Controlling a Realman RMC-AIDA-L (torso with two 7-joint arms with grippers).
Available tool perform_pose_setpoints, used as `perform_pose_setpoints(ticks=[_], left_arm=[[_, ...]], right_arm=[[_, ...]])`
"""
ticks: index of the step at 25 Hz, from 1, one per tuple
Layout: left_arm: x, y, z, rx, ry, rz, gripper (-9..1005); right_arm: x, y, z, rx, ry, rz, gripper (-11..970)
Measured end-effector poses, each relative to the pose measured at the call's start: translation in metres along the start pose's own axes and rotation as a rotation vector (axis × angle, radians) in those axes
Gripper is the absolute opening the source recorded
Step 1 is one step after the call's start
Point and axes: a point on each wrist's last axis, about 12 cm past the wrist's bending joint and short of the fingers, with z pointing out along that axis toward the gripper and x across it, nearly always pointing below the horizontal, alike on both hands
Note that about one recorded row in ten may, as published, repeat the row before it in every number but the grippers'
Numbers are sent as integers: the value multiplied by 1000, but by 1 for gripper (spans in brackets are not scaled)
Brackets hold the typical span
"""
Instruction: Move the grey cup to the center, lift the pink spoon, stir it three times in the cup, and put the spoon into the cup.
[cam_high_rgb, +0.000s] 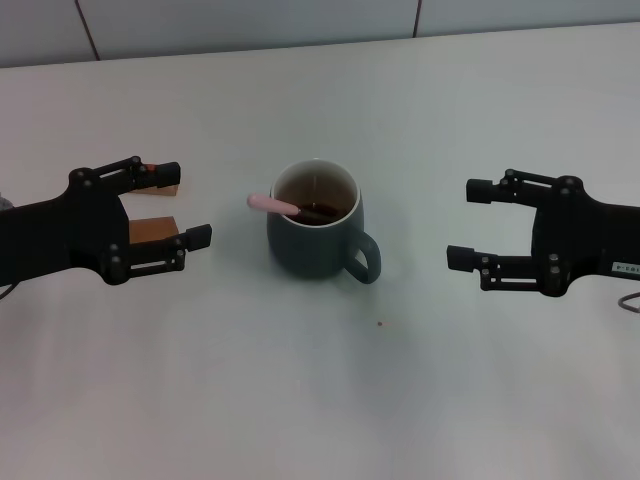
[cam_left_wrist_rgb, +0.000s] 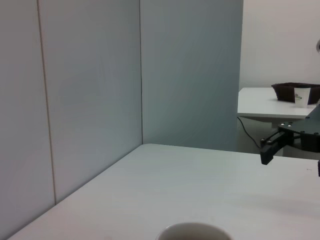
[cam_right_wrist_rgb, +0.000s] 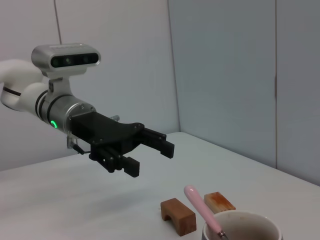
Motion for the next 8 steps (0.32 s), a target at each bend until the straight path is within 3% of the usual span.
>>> perform_pose_setpoints(ticks=[8], left_arm=[[3,-2,0,-6,-6,-17,805]], right_arm=[[1,1,0,-3,3,2,820]])
